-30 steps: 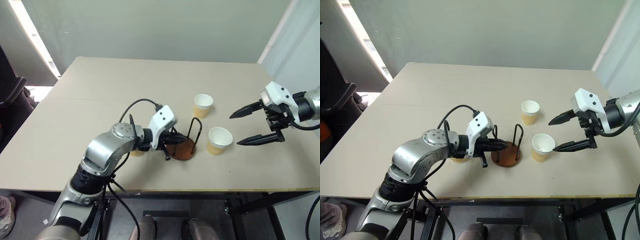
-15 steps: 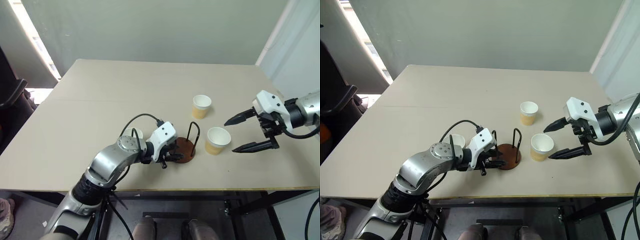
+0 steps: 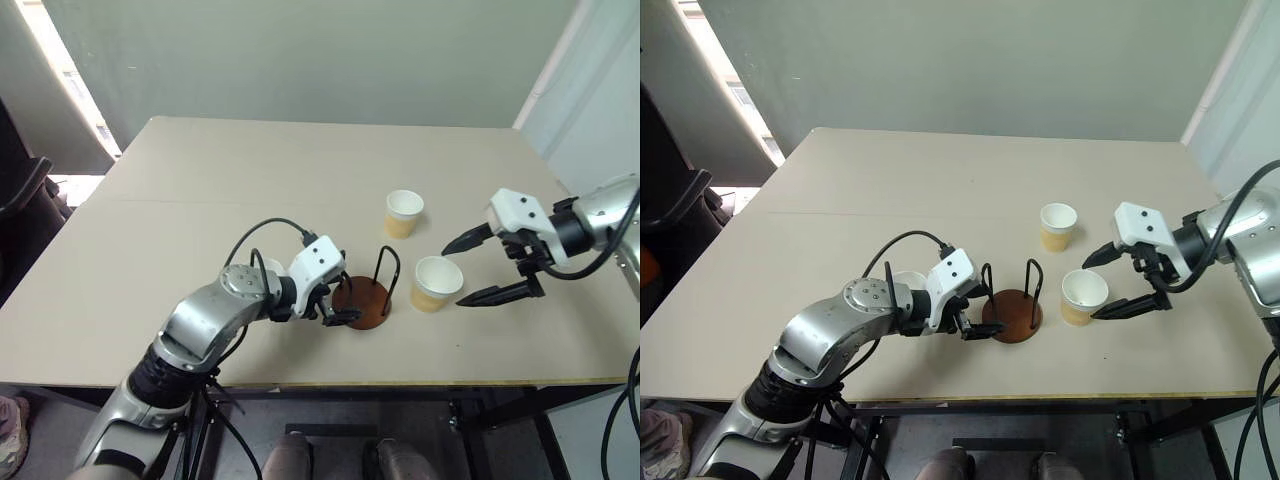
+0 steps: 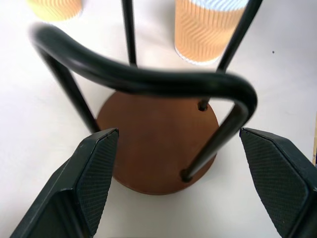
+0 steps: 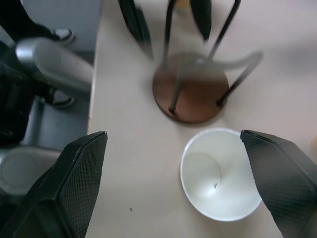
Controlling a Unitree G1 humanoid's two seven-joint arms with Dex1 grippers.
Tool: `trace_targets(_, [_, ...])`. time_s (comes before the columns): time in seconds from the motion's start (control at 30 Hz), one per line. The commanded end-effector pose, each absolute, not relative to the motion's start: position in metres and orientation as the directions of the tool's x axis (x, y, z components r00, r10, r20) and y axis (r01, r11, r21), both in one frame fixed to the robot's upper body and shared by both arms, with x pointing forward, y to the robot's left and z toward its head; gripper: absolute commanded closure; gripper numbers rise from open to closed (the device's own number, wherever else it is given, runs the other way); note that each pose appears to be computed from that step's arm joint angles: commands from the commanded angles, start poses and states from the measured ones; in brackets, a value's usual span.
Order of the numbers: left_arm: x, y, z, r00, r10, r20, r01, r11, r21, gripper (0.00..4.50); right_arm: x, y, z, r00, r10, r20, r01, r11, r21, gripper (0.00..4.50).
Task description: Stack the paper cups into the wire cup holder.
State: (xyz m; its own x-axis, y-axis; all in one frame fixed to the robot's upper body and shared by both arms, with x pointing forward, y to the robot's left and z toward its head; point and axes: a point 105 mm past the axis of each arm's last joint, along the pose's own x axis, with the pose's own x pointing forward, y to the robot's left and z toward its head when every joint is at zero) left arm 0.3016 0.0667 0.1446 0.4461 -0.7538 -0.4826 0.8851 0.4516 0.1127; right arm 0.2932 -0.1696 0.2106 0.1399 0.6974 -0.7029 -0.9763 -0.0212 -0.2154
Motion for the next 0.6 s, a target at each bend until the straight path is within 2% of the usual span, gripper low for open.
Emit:
trace_targets(0.03, [0.302, 0.069, 0.171, 0.476, -0.77, -0.425, 0.879, 0.437, 0.193, 0.31, 0.301, -0.172, 0.204, 0.18, 0.661, -0.729, -0.969, -0.011, -0.248, 0.0])
trace_targets(0.27, [0.295, 0.089, 0.193, 0.479, -0.774, -0.414, 0.876, 0.392, 0.282, 0.31, 0.309, -0.174, 0.187, 0.172, 0.631, -0.756, -0.974, -0.008, -0.228, 0.0])
trace_targets(0.4, [0.295, 0.113, 0.228, 0.518, -0.779, -0.353, 0.838, 0.38, 0.391, 0.31, 0.309, -0.171, 0.18, 0.141, 0.639, -0.756, -0.979, -0.024, -0.203, 0.0])
trace_targets(0.5, [0.285, 0.12, 0.249, 0.486, -0.819, -0.306, 0.834, 0.33, 0.441, 0.31, 0.31, -0.168, 0.175, 0.133, 0.633, -0.762, -0.98, -0.032, -0.198, 0.0])
trace_targets(0.6, [0.268, 0.13, 0.258, 0.441, -0.836, -0.325, 0.848, 0.271, 0.455, 0.31, 0.312, -0.168, 0.164, 0.134, 0.602, -0.787, -0.979, -0.04, -0.198, 0.0])
